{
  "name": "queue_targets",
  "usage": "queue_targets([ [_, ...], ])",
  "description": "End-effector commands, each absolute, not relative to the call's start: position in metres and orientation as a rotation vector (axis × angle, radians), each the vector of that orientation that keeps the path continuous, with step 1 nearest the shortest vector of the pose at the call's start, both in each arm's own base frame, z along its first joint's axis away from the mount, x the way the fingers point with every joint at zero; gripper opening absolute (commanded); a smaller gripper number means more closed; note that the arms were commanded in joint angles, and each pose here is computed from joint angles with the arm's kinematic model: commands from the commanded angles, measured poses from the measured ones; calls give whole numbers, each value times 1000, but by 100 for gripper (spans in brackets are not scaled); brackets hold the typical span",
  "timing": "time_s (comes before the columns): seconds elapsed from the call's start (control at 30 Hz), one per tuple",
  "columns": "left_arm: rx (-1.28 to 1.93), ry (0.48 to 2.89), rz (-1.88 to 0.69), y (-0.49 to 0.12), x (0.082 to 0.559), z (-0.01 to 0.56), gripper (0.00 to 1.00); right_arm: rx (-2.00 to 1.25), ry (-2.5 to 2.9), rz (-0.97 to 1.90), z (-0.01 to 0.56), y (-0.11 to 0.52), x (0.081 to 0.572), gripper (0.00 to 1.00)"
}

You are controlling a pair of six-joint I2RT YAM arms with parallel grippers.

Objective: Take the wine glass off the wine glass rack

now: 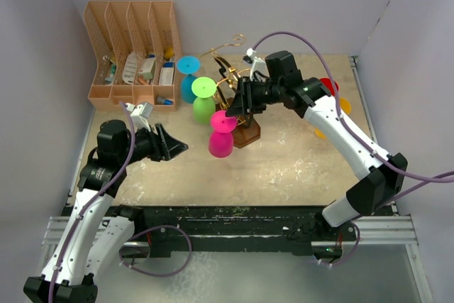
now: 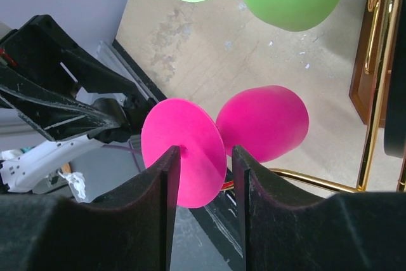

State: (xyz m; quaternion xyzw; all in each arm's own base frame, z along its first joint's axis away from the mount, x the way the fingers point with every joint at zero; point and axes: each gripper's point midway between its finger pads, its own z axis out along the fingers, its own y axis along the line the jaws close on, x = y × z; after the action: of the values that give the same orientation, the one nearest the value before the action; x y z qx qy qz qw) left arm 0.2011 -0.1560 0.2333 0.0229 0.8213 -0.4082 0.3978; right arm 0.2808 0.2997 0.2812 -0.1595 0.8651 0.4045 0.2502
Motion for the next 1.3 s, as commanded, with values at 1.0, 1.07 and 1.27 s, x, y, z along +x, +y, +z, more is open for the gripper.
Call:
queue_targets([
  [1.0,63,2034,-1029,-156,207,242,57,-533,2263,1286,305,321,255,12],
  [1.07,62,2034,-1029,-156,207,242,57,-520,2265,1273,304,320,257,4],
  [1.27,63,2031,-1027,-155,206,243,57,-466,2228,1297,312,321,259,0],
])
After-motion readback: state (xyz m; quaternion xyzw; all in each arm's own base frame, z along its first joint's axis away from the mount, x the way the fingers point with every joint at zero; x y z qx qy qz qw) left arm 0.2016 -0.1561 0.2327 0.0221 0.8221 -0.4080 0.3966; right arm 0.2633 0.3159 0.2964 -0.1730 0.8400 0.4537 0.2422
